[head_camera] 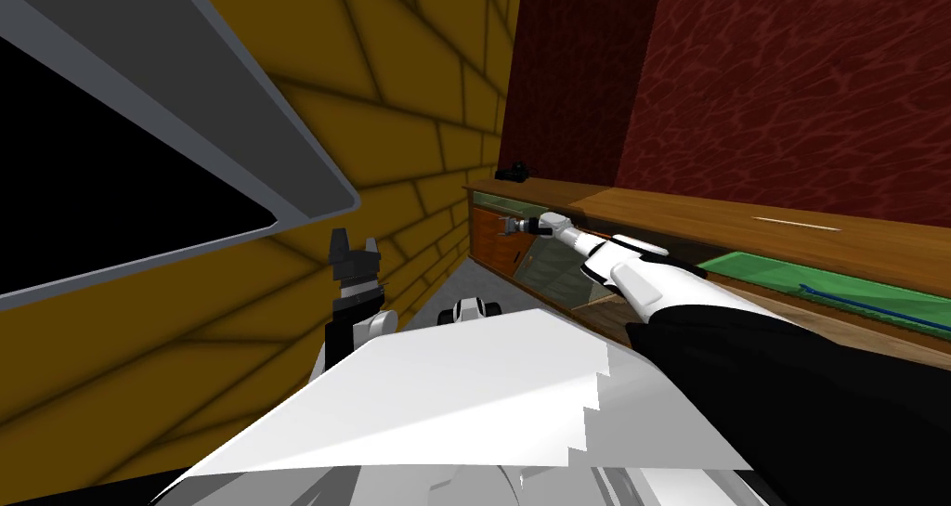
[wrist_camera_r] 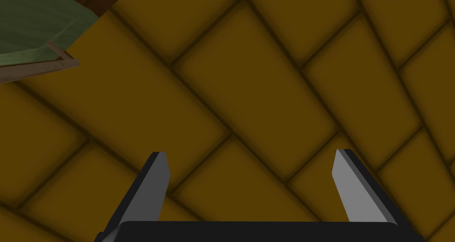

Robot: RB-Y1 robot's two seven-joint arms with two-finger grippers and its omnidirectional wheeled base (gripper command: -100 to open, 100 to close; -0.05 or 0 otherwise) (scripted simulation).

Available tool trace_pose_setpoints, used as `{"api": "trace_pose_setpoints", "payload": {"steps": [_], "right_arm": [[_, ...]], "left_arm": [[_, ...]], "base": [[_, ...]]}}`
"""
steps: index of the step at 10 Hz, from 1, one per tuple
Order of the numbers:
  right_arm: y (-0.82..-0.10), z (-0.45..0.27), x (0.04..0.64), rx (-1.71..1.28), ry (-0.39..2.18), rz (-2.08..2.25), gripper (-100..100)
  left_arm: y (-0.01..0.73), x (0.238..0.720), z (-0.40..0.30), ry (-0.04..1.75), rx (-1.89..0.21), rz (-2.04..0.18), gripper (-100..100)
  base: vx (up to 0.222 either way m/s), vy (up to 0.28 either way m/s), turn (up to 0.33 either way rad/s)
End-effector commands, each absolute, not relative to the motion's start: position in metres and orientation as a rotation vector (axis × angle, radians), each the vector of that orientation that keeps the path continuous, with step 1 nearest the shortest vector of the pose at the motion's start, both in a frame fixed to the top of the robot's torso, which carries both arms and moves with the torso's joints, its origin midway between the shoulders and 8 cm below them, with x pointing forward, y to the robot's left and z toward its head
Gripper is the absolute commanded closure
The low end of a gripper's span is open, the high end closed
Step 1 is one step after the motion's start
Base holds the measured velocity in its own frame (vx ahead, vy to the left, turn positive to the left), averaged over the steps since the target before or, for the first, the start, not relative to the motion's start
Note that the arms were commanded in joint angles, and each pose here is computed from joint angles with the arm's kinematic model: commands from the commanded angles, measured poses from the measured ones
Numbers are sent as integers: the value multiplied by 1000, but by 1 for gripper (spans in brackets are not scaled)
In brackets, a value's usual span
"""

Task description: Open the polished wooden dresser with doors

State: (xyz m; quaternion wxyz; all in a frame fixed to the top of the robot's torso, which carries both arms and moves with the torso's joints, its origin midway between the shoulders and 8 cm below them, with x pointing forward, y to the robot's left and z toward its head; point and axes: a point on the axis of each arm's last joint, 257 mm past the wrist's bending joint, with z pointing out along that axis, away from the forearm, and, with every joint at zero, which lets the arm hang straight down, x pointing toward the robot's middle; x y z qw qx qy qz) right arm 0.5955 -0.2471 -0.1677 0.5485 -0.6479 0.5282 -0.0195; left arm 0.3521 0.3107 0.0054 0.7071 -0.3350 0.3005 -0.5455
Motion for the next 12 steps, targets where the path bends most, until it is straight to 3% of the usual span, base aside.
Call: {"api": "trace_pose_setpoints", "payload": {"steps": [1,12], "right_arm": [[-265,-171,599,-1552,1266,-93,-100],[-411,-119,626,-1702,1325,-506,-100]], "left_arm": [[311,352,5,667,-744,-1212,0],[311,352,5,667,-744,-1212,0]], "base": [[2,14,-6],[-1,37,-24]]}}
